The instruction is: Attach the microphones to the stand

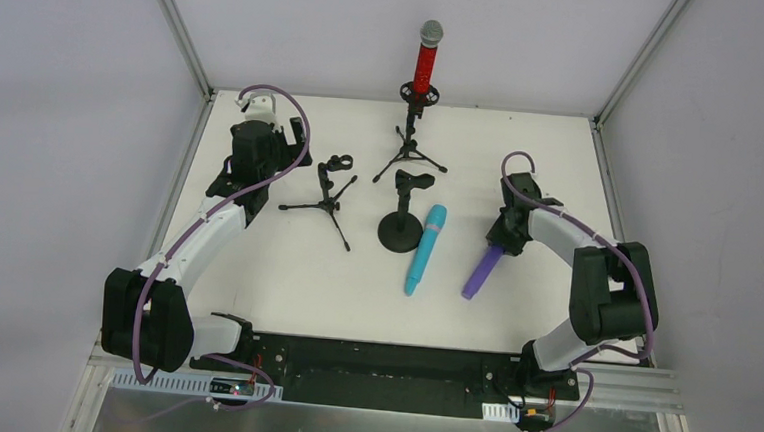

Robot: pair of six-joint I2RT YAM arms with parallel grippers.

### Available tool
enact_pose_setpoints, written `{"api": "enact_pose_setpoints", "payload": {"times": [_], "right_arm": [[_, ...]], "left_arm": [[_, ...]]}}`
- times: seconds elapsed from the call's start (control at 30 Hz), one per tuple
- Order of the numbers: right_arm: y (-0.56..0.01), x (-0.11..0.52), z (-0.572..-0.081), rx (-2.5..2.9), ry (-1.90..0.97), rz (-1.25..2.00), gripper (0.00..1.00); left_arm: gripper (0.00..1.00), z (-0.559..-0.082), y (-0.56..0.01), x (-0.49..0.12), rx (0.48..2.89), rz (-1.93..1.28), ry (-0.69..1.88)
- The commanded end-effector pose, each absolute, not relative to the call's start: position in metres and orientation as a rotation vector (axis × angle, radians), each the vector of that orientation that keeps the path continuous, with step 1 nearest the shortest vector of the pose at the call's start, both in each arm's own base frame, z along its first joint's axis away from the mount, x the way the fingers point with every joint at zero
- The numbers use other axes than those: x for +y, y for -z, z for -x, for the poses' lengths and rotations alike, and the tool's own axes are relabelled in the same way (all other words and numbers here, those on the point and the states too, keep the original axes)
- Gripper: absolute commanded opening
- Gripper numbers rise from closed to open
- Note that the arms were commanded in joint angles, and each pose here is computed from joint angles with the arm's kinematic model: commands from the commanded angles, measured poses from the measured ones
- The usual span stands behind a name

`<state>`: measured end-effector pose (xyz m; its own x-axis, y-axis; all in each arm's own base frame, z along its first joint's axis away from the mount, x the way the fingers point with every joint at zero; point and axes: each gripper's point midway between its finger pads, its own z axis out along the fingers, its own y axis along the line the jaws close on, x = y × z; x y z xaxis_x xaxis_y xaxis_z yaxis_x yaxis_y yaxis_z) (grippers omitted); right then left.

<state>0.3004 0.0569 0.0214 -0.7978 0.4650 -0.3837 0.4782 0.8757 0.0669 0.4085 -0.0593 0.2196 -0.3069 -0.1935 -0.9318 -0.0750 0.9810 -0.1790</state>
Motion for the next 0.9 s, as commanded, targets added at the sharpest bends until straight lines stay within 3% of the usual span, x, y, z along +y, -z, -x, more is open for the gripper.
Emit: {"api": "enact_pose_setpoints", "payload": {"times": [0.0, 0.4, 0.87], "right_arm": [[-0.021, 0.061, -0.3, 2.682, 0.047, -0.643, 0.0], [-0.078, 0.084, -0.316, 2.562, -0.078, -0.476, 0.0], [-0.246, 0.113, -0.331, 2.026, -0.516, -0.407, 0.0]], "left_arm": [[0.95, -0.412, -0.23, -0.062, 1.843, 0.184, 0.139], [0.95, -0.413, -0.23, -0.063, 1.844, 0.184, 0.141], [0.95, -0.414, -0.226, -0.061, 1.854, 0.182, 0.125]]}}
